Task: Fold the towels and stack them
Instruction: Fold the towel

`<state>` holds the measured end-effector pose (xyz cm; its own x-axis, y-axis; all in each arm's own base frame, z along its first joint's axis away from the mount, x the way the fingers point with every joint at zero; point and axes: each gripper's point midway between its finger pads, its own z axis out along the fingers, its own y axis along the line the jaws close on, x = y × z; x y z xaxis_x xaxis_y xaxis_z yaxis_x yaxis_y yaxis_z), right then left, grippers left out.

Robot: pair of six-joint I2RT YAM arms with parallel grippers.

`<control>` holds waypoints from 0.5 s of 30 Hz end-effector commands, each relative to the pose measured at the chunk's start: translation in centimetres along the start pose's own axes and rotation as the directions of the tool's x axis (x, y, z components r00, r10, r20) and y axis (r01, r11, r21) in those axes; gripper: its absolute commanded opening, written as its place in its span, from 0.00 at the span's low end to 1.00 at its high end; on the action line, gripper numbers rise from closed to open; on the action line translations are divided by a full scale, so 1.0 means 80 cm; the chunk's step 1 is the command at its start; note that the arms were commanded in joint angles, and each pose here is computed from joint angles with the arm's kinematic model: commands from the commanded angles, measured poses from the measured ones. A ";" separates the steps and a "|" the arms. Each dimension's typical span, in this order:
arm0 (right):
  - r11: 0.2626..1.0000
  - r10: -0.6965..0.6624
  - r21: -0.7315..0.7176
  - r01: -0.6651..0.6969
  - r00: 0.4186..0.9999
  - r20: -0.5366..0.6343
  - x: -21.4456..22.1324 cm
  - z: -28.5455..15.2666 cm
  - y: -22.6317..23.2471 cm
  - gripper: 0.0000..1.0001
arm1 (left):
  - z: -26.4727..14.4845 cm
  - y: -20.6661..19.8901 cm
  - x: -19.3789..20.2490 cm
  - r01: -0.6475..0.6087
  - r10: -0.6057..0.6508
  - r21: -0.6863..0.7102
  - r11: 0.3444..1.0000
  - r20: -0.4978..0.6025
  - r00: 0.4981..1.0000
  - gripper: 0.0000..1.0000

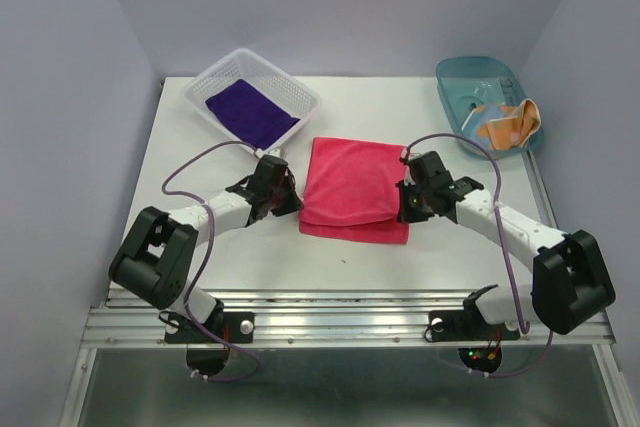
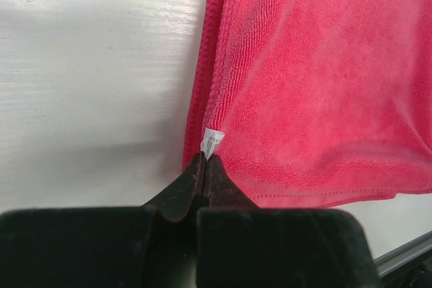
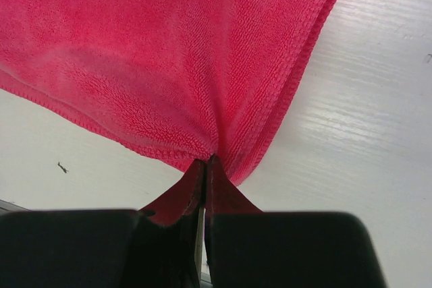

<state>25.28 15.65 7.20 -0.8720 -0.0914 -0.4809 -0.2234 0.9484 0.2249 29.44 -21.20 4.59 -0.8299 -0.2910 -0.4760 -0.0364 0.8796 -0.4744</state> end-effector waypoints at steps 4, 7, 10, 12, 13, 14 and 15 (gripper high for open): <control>0.996 0.039 0.084 -0.039 0.999 0.002 0.003 -0.004 -0.005 0.01 | -0.005 -0.003 0.010 -0.015 0.015 0.016 1.000 -0.021 1.000 0.00; 0.991 0.058 0.121 -0.057 0.998 0.000 0.004 -0.004 -0.012 0.02 | -0.001 0.002 0.015 -0.008 0.008 0.001 1.000 -0.036 0.999 0.00; 0.987 0.070 0.147 -0.068 0.997 -0.012 0.007 -0.002 -0.017 0.03 | 0.003 0.005 0.021 -0.007 0.006 -0.007 1.000 -0.056 0.998 0.00; 0.981 0.086 0.178 -0.082 0.996 -0.015 0.008 -0.001 -0.023 0.03 | 0.003 0.006 0.022 -0.009 0.008 -0.014 1.000 -0.066 0.998 0.00; 0.979 0.089 0.188 -0.084 0.996 -0.017 0.008 -0.001 -0.025 0.03 | 0.003 0.007 0.023 -0.008 0.006 -0.019 1.000 -0.070 0.998 0.00; 0.975 0.097 0.204 -0.089 0.995 -0.029 0.012 0.001 -0.028 0.03 | 0.002 0.008 0.023 -0.008 0.006 -0.021 1.000 -0.072 0.997 0.00; 0.975 0.097 0.205 -0.089 0.995 -0.029 0.010 0.000 -0.027 0.03 | 0.001 0.008 0.025 -0.009 0.007 -0.024 1.000 -0.078 0.997 0.00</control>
<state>24.52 14.05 5.70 -0.9024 -0.0337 -0.4295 -0.0987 0.9866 0.1299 28.66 -21.31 3.55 -0.8542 -0.2723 -0.4429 -0.0422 0.8854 -0.4629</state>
